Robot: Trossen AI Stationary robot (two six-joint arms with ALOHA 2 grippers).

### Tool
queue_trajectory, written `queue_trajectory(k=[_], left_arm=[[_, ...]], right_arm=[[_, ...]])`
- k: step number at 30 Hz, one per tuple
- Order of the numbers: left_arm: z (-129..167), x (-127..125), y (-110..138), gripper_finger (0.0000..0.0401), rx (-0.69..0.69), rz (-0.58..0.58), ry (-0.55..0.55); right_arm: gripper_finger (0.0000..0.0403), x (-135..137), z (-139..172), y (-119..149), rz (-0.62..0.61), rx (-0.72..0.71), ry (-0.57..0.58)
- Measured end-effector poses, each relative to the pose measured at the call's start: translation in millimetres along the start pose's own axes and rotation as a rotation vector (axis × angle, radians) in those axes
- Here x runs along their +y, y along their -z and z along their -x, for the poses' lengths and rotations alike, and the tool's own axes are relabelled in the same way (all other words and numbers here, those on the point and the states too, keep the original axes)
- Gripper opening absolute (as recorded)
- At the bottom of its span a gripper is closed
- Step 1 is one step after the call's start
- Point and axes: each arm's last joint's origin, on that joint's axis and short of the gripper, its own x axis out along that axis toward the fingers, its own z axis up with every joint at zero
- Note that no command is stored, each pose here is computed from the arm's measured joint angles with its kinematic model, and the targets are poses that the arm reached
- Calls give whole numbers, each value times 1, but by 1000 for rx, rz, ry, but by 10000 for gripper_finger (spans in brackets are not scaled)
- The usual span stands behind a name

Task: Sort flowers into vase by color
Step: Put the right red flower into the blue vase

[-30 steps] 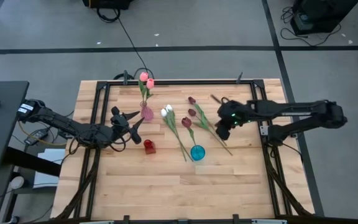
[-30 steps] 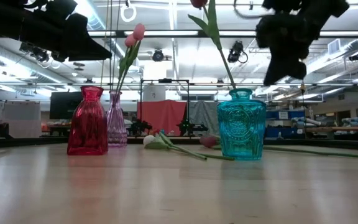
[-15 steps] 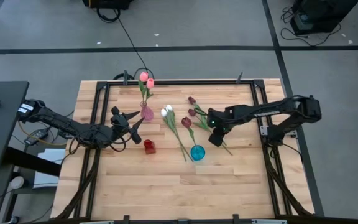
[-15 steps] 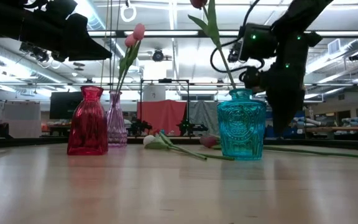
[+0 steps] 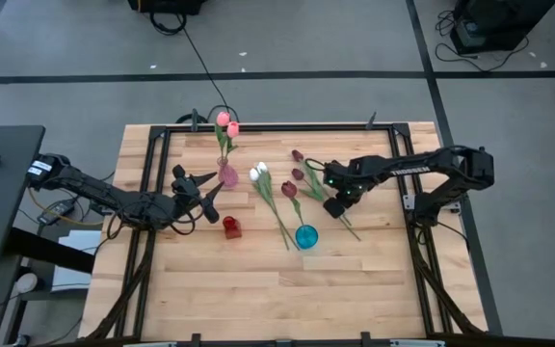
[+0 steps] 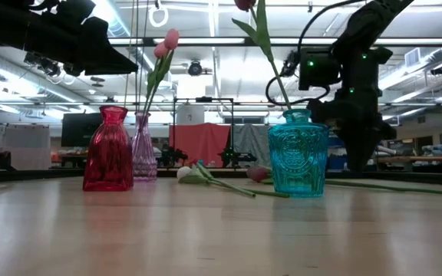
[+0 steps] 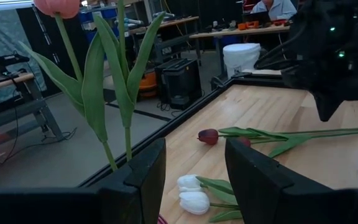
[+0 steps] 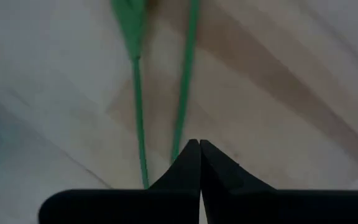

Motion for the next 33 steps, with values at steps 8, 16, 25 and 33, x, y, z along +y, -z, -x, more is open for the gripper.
queue_trajectory(k=[8, 16, 25, 33], left_arm=[[0, 0, 0, 170, 0, 0, 0], [0, 0, 3, 170, 16, -20, 0], [0, 0, 2, 170, 15, -16, 0], [0, 0, 1, 170, 8, -4, 0]], right_arm=[[6, 2, 4, -16, -107, 69, -320], [5, -3, 8, -30, -241, 35, -425], [17, -7, 8, -36, -130, -61, -384], [59, 10, 4, -24, 84, -114, -300]])
